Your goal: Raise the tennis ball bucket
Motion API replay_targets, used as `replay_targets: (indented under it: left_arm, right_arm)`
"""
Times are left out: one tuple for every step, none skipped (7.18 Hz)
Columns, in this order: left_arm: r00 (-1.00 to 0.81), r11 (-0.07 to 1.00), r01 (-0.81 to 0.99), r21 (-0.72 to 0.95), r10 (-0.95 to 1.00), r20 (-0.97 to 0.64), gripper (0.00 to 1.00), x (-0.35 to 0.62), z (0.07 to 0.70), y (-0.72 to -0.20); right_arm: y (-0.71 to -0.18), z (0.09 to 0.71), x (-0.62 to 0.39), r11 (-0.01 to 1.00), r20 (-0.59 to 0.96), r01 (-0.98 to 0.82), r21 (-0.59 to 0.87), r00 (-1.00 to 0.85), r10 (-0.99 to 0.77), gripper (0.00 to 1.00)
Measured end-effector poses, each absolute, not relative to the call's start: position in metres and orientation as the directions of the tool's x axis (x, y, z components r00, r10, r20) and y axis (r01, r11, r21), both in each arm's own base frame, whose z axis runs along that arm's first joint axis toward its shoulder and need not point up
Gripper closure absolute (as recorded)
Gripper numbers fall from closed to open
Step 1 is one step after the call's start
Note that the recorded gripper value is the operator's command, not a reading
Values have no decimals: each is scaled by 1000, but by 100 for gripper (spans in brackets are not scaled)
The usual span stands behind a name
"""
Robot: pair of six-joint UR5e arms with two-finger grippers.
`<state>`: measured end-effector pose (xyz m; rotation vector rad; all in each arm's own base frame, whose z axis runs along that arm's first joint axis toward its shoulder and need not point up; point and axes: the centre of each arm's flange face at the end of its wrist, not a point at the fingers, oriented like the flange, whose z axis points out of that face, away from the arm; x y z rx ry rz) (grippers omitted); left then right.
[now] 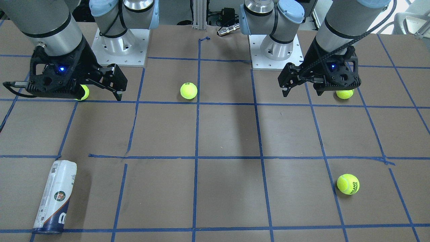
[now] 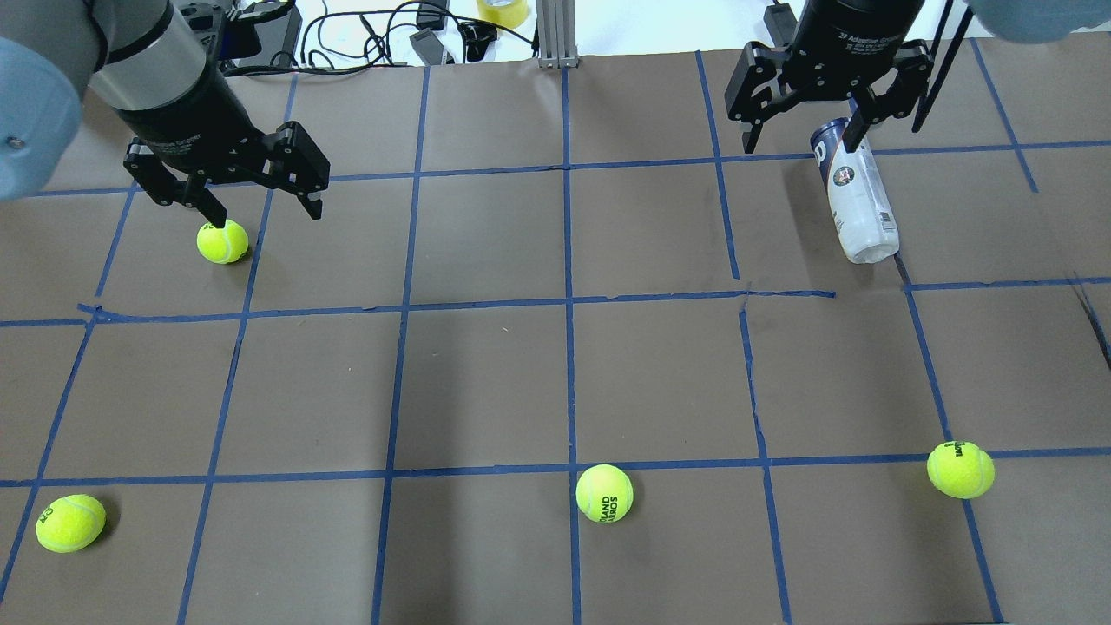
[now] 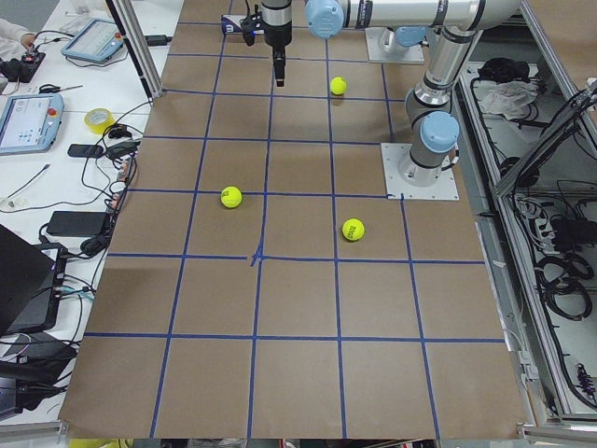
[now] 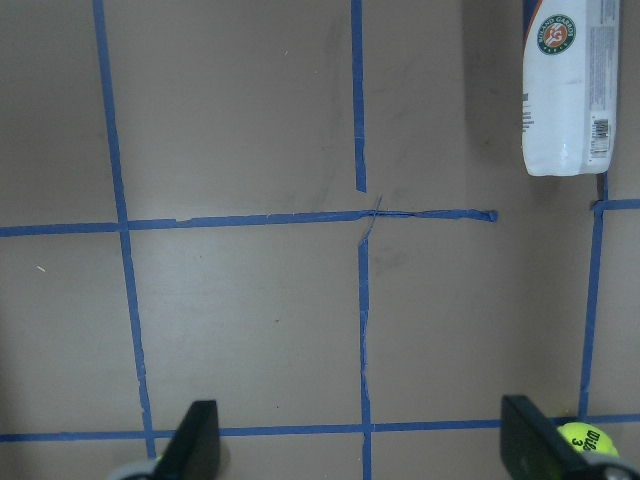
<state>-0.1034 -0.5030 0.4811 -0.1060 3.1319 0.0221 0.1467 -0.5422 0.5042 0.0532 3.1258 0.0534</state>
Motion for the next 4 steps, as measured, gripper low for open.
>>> replay_targets:
  left_arm:
    - [-998,998,-67,13,-67,-8,0,-103,481,-503]
    - [-998,998,-67,12,-67,-8,0,-103,482,-503]
    - [-998,998,-67,13,-67,-8,0,-103,482,-503]
    - [-998,998,-67,14,-67,-8,0,-103,481,-503]
  right_arm:
    - [-546,501,143,999,-13,40,37,-999,41,0]
    - [-555,493,136,997,-10,56,47,-998,57,0]
    - [-567,483,125,995,-8,77,61,-997,78,0]
    - [-581,469,110,992,-7,99,80,-995,100,0]
